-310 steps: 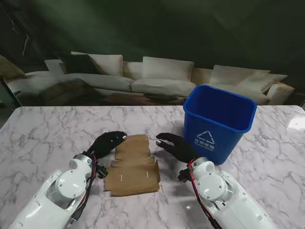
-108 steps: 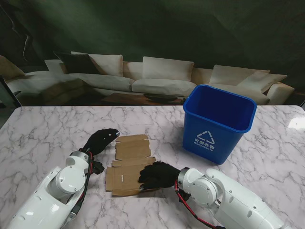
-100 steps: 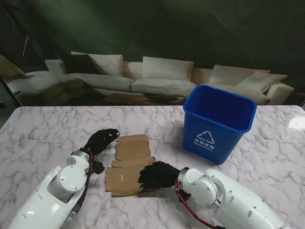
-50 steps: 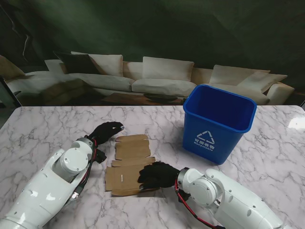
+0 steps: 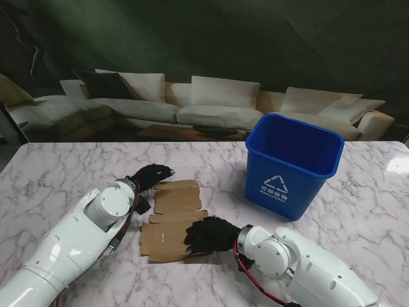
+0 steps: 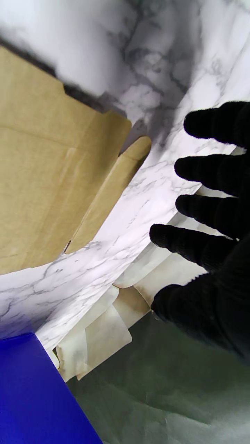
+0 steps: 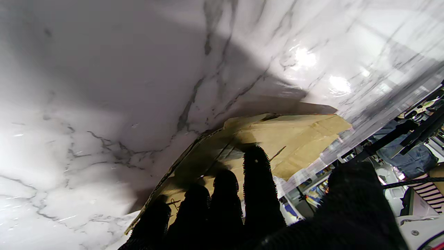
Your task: Fold the flattened cardboard along its creases and drop it into the bin
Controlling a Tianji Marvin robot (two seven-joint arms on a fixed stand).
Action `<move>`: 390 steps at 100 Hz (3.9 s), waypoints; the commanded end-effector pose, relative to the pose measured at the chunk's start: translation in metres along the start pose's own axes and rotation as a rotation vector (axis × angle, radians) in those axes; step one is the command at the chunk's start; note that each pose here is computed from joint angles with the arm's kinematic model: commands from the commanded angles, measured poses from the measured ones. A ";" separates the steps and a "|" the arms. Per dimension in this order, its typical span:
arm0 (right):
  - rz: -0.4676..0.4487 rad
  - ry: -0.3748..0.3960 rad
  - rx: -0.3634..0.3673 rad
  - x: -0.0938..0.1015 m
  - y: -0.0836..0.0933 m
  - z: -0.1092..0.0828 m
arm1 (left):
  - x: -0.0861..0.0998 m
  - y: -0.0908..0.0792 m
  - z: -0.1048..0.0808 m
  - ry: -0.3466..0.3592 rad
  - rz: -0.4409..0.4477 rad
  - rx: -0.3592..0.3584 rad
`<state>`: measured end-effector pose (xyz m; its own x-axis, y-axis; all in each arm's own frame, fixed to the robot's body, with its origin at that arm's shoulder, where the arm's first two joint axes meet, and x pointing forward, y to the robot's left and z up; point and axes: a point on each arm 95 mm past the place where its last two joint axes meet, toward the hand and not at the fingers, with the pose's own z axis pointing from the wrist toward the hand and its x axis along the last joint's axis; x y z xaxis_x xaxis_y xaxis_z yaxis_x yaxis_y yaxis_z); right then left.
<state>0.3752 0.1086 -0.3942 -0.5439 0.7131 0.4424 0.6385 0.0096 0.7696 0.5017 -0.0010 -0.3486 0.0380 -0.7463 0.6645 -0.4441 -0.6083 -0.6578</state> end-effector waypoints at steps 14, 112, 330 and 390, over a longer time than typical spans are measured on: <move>0.016 -0.026 0.058 -0.009 -0.021 0.000 | 0.005 0.010 0.010 -0.019 -0.031 -0.041; 0.021 -0.033 0.070 -0.011 -0.024 0.003 | 0.006 0.033 0.008 -0.077 -0.079 -0.271; -0.022 -0.085 0.129 -0.021 -0.027 0.006 | 0.052 0.035 -0.062 0.171 -0.299 -0.448; -0.022 -0.094 0.131 -0.022 -0.027 0.006 | 0.041 0.033 -0.074 0.165 -0.173 -0.452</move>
<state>0.3847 0.1183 -0.3941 -0.5603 0.7237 0.4029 0.6390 0.0682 0.7662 0.4267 -0.0328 -0.3131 0.0355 -0.5657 0.8239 -0.7726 -0.5384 -0.3364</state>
